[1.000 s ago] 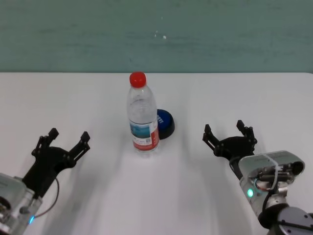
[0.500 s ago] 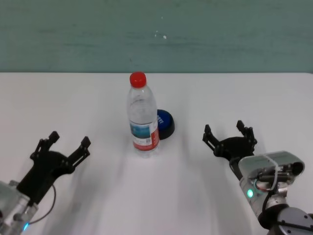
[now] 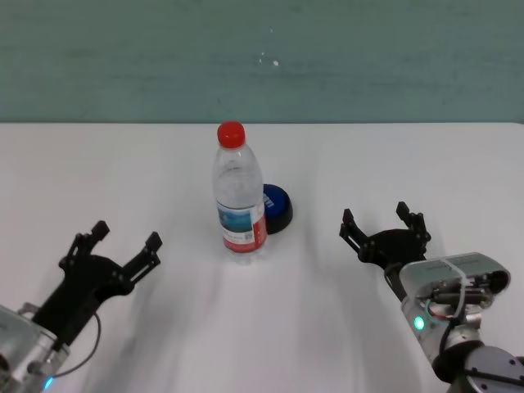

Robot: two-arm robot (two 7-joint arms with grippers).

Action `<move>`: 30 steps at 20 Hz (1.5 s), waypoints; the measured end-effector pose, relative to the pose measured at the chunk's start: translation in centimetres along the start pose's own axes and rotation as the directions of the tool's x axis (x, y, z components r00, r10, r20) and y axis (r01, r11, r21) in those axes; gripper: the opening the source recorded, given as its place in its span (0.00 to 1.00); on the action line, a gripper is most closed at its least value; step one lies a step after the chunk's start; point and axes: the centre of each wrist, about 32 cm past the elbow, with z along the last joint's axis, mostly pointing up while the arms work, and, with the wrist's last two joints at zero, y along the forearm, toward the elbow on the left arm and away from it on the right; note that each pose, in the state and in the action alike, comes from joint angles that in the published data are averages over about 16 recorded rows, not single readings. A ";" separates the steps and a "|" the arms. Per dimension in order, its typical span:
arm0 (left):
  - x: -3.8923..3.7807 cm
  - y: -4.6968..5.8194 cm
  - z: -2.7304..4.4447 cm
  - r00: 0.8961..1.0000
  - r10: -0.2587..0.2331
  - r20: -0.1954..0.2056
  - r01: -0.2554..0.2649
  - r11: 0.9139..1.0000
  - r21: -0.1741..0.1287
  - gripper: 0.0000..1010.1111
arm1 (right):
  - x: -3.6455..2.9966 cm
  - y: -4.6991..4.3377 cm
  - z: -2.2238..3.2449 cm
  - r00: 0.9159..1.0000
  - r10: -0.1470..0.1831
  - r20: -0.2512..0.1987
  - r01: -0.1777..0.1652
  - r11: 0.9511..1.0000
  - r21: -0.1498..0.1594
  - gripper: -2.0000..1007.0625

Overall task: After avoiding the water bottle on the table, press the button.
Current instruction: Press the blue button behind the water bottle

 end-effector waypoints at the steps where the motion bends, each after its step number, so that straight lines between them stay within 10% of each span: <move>1: -0.06 0.0 0.03 1.000 -0.001 0.001 0.001 1.000 -0.001 1.00 | 0.00 0.00 0.00 1.000 0.000 0.000 0.000 1.000 0.000 1.00; 30: -1.52 -1.1 0.06 1.000 -0.006 0.005 0.006 1.000 -0.013 1.00 | 0.00 0.00 0.00 1.000 0.000 0.000 0.000 1.000 0.000 1.00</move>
